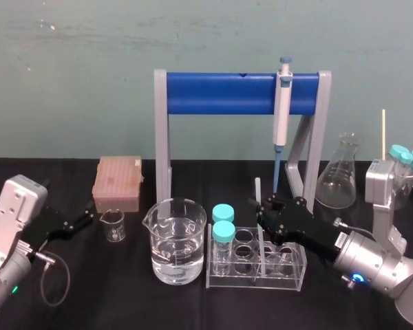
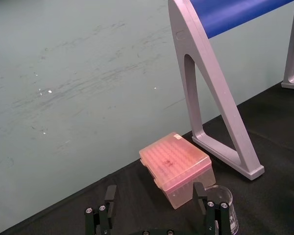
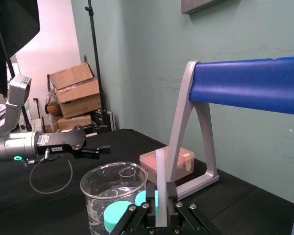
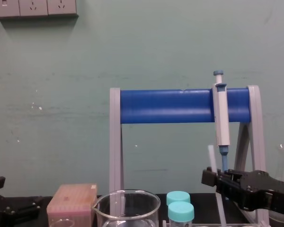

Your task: Pick up the stirring rod with one hand, then place it down.

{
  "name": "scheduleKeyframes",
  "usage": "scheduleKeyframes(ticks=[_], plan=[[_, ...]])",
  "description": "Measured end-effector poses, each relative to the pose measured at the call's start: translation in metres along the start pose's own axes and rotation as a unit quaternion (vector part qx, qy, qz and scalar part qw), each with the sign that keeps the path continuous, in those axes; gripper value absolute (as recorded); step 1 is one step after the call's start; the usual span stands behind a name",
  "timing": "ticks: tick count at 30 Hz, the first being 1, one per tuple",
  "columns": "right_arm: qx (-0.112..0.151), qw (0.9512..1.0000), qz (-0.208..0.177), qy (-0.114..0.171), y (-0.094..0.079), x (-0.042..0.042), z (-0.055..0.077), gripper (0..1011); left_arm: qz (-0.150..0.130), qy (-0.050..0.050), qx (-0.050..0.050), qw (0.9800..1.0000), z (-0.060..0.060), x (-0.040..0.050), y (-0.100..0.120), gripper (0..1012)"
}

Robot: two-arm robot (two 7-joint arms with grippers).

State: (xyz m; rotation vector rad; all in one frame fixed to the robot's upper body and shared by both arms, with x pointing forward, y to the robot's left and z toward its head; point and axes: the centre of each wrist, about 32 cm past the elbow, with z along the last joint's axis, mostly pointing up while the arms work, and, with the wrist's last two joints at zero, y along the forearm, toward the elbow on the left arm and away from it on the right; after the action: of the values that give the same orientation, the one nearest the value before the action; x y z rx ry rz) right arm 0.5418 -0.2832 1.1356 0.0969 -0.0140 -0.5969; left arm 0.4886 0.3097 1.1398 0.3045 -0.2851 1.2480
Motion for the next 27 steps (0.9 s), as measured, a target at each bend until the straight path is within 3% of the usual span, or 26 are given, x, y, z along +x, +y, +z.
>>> scheduleKeyframes(ticks=[10,12,17,21,27], plan=[[0.0,1.0,0.0,0.0,0.0,0.0002,0.0,400,0.0,0.0,0.0,1.0,0.0,0.0,0.0,1000],[0.001,1.0,0.0,0.0,0.0,0.0002,0.0,500,0.0,0.0,0.0,1.0,0.0,0.0,0.0,1000],[0.001,1.0,0.001,0.0,0.0,0.0003,0.001,618,0.0,0.0,0.0,1.0,0.0,0.0,0.0,1000],[0.001,1.0,0.001,0.0,0.0,0.0003,0.001,783,0.0,0.0,0.0,1.0,0.0,0.0,0.0,1000],[-0.036,0.9991,-0.021,0.001,-0.004,-0.0039,0.019,934,0.0,0.0,0.0,1.0,0.0,0.0,0.0,1000]])
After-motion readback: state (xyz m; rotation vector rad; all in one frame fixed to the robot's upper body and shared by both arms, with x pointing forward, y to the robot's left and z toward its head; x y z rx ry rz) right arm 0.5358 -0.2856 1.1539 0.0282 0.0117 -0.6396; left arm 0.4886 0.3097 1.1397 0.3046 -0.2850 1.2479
